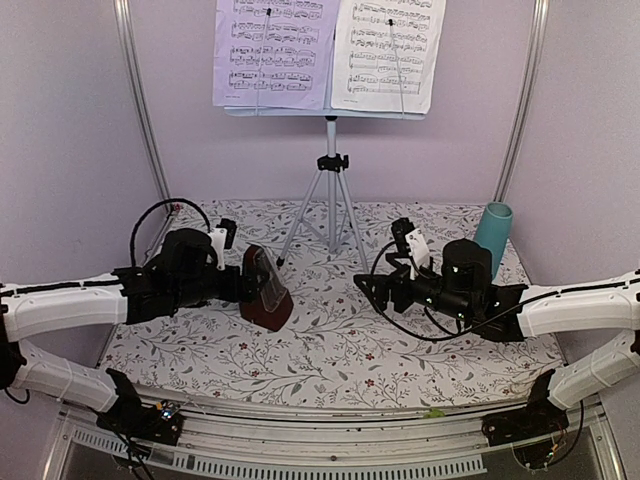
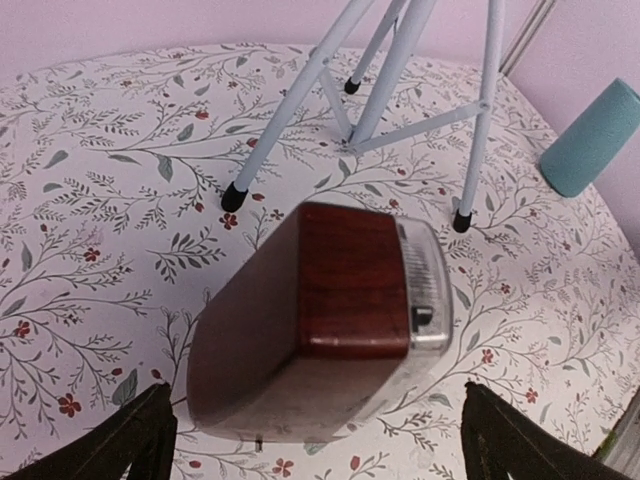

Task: Set up the instrument practice props
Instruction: Adjust the metronome at the center of the board, then pick up the metronome from the center of the board.

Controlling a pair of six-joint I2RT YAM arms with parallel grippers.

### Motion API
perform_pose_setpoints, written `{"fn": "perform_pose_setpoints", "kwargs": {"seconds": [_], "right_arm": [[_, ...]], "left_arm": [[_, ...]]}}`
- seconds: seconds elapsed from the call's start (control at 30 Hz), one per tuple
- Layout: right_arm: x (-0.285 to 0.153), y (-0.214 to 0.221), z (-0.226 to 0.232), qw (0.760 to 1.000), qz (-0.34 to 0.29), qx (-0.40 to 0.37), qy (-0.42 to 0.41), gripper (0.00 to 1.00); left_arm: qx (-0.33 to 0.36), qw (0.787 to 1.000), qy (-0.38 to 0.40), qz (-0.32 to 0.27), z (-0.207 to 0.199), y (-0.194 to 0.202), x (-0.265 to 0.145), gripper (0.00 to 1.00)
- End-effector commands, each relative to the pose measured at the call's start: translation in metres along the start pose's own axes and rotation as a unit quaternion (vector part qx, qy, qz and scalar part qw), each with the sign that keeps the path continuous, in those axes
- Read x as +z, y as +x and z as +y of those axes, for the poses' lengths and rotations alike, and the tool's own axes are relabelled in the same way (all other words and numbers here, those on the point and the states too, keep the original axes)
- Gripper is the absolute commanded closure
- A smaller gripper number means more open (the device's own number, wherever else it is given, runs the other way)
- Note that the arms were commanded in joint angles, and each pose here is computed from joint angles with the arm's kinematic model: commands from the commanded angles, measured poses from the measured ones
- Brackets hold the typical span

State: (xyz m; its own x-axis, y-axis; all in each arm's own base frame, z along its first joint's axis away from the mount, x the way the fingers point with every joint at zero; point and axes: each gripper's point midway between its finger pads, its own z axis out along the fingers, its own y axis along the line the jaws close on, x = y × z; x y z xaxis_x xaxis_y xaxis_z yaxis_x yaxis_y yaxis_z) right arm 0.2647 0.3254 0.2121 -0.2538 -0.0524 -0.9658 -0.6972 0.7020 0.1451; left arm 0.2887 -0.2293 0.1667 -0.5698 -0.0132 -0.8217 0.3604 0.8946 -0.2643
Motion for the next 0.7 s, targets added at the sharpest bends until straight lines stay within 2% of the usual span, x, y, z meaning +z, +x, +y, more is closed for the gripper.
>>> {"fn": "perform_pose_setpoints", "kwargs": {"seconds": [0.0, 0.47, 0.67], "right_arm": [[-0.004, -0.012, 0.006, 1.0, -0.02, -0.001, -0.009, 0.01], [-0.006, -0.011, 0.001, 1.0, -0.016, -0.011, 0.005, 0.01], [-0.003, -0.007, -0.001, 1.0, -0.009, -0.015, 0.008, 0.01]], "left_arm": [[0.003, 0.999, -0.026, -0.045, -0.001, -0.03, 0.011, 0.01], [0.029, 0.999, -0.011, -0.029, 0.01, -0.019, 0.053, 0.01], [0.033, 0.999, -0.002, -0.018, 0.009, -0.009, 0.061, 0.07]]}}
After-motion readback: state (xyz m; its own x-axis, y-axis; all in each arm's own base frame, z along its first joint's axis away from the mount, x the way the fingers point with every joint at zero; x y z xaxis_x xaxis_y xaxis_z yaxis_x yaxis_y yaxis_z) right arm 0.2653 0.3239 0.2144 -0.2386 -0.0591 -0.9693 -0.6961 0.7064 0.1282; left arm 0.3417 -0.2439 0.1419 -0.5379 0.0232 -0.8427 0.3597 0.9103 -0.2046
